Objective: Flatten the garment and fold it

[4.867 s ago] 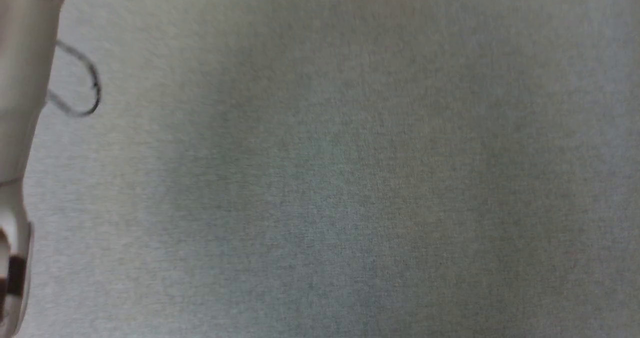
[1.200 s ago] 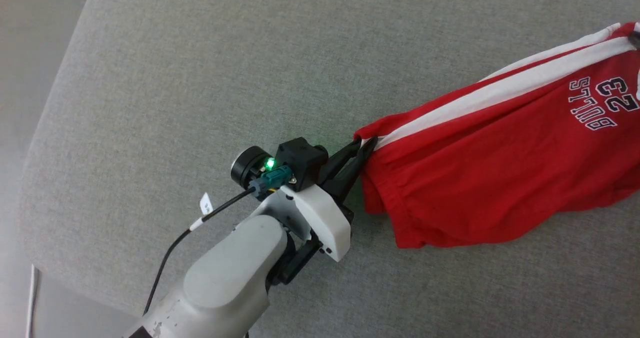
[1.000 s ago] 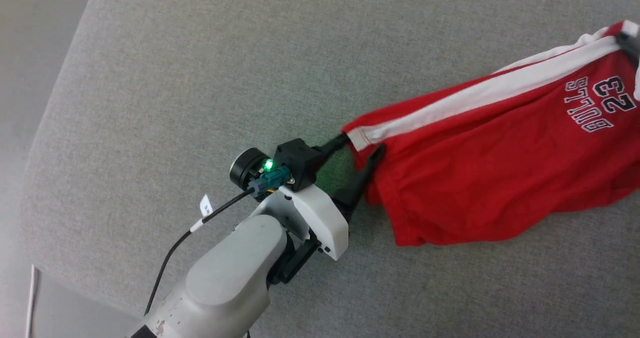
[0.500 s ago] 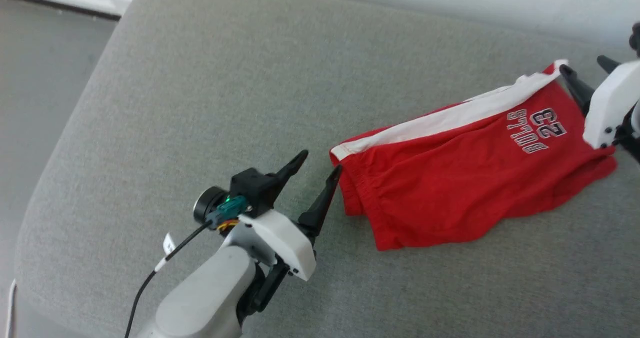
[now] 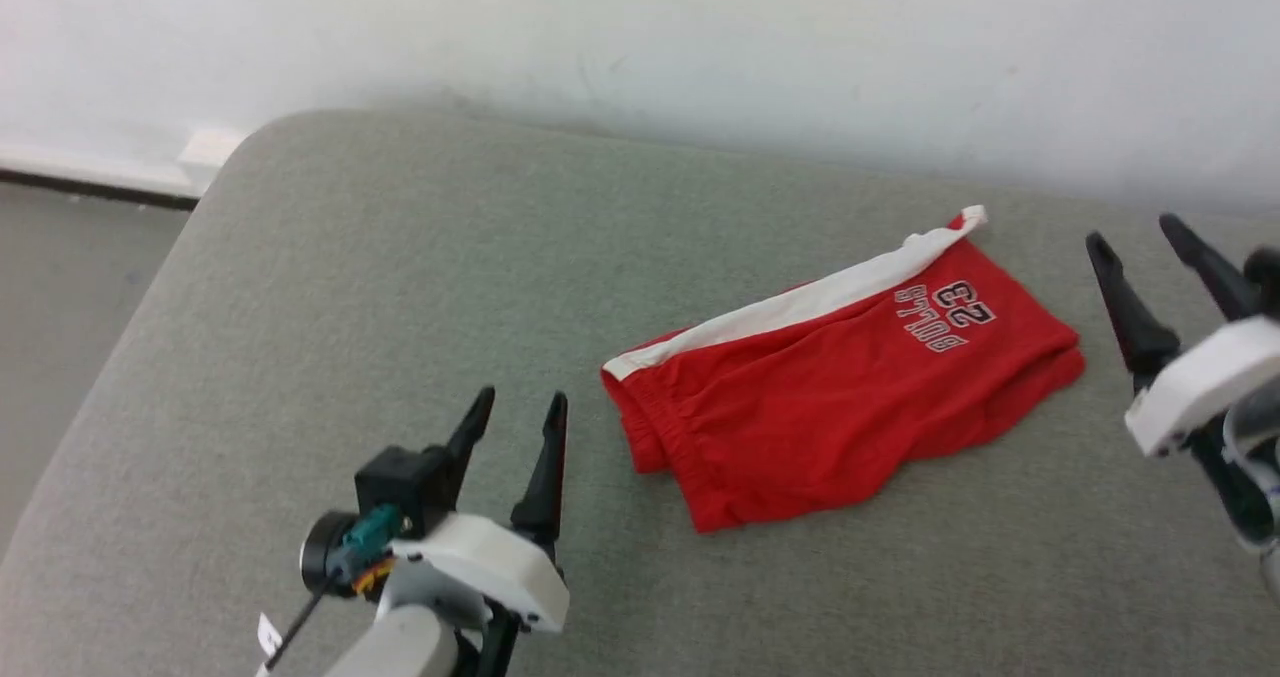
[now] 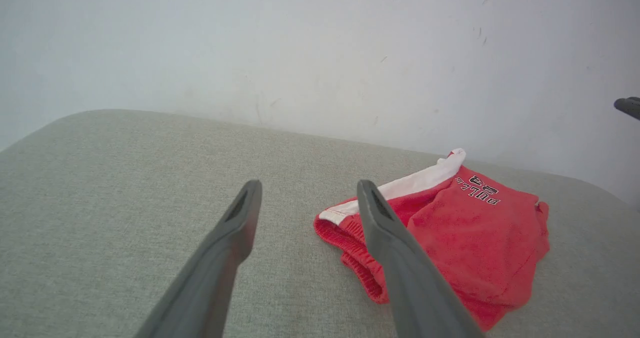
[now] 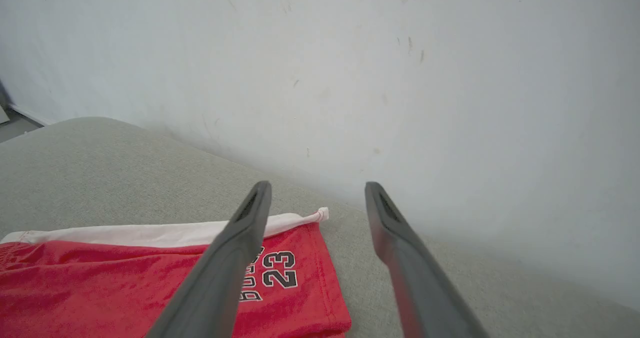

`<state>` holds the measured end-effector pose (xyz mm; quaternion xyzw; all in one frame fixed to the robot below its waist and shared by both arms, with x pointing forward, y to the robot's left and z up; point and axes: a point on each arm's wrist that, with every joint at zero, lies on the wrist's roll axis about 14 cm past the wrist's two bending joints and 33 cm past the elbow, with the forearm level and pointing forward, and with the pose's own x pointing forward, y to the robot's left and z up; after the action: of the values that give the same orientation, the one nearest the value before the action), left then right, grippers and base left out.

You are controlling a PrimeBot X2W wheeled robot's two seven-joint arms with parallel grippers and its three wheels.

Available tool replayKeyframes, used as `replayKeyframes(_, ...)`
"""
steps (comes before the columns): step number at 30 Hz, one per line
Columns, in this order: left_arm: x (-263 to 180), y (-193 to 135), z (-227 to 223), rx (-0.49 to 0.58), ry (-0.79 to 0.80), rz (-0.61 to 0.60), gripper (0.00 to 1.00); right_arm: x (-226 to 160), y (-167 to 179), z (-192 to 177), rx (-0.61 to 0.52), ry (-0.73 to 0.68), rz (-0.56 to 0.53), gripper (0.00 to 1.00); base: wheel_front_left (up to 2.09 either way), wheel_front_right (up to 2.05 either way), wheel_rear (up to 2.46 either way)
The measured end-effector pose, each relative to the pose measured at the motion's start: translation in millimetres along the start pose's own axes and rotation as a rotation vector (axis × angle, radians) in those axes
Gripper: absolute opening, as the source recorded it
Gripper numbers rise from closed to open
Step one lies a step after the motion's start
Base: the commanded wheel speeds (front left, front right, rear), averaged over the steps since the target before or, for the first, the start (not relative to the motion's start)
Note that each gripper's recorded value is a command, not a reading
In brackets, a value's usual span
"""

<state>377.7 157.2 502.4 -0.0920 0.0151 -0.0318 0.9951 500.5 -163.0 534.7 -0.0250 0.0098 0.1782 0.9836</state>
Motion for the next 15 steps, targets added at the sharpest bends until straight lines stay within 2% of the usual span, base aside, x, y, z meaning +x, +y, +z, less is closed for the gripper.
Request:
replayKeyframes(5,-9.5,-19.4,-19.0,-0.018,0.058,-0.044,1.00,-42.5,-8.8,-3.8,0.024,-0.065,-0.087,1.00,0.00,0.00,0.00)
replayKeyframes(15,-7.3,-61.2,-69.1,-0.051,0.320,-0.165,1.00,-110.8,-6.0,-10.5,0.064,-0.131,-0.264,1.00,0.00,0.00,0.00)
